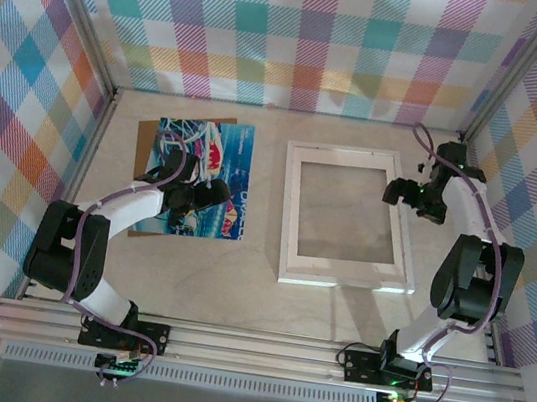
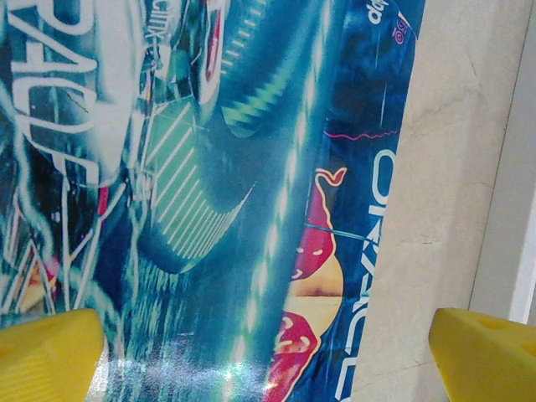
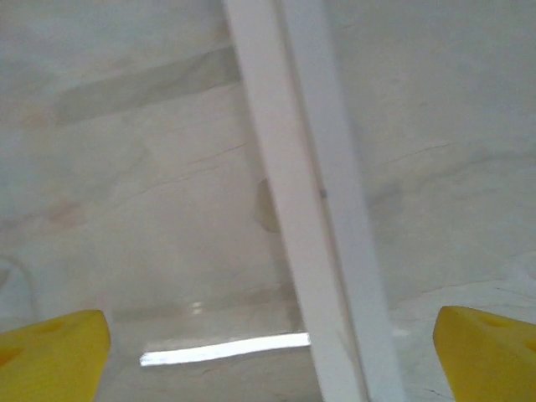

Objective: Put the photo into the frame

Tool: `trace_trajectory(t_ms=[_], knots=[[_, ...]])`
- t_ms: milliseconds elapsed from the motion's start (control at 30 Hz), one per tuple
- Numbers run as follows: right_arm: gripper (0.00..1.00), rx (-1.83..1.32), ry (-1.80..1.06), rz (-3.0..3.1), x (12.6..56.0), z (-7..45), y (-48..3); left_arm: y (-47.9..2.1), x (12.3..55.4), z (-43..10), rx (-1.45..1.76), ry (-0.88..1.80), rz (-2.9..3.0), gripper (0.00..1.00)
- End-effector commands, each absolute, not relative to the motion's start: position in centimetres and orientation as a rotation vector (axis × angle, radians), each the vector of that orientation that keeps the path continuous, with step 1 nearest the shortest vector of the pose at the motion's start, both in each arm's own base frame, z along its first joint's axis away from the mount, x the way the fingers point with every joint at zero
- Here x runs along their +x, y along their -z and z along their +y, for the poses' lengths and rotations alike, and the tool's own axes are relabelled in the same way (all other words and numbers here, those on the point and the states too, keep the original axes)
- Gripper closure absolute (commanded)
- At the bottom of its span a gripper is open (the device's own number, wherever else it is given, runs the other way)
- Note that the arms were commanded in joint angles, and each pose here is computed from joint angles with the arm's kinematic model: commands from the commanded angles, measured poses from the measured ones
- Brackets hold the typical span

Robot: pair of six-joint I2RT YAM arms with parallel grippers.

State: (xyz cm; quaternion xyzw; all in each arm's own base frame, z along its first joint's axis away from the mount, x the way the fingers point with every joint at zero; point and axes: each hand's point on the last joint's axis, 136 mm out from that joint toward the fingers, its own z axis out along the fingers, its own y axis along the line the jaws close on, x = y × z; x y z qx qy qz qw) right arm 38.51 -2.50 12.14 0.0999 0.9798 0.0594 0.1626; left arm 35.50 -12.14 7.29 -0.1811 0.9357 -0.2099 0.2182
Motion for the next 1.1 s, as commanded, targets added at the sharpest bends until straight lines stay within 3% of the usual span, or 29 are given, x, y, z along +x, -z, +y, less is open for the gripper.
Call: trace_trajectory(t_ms=[0,133,267,400,667,833,1067], knots=[[0.01,0.373,-0.012,2.728,38.6,-4.9,-14.5,-8.0,35.8,-11.4,-0.497,0.546,2.582,0.00],[0.01,0.421,-0.040,2.617,39.0,-4.8,-17.1,-8.1,35.8,-11.2,-0.501,0.529,2.573,0.00],[0.01,0.411,-0.218,2.476,39.8,-2.4,-20.6,-8.4,35.9,-10.9,-0.513,0.515,2.558,0.00],[0.01,0.277,-0.208,2.415,40.5,1.2,-22.9,-8.7,35.9,-10.0,-0.549,0.482,2.521,0.00],[0.01,-0.071,-0.273,2.257,41.6,13.5,-25.4,-6.6,37.2,-10.9,-0.609,0.551,2.546,0.00],[0.01,-0.198,-0.272,2.291,41.2,20.1,-24.0,-5.0,37.4,-11.7,-0.632,0.601,2.578,0.00],[0.01,-0.294,-0.383,2.441,39.3,28.8,-18.2,-4.1,35.3,-11.6,-0.656,0.609,2.616,0.00]])
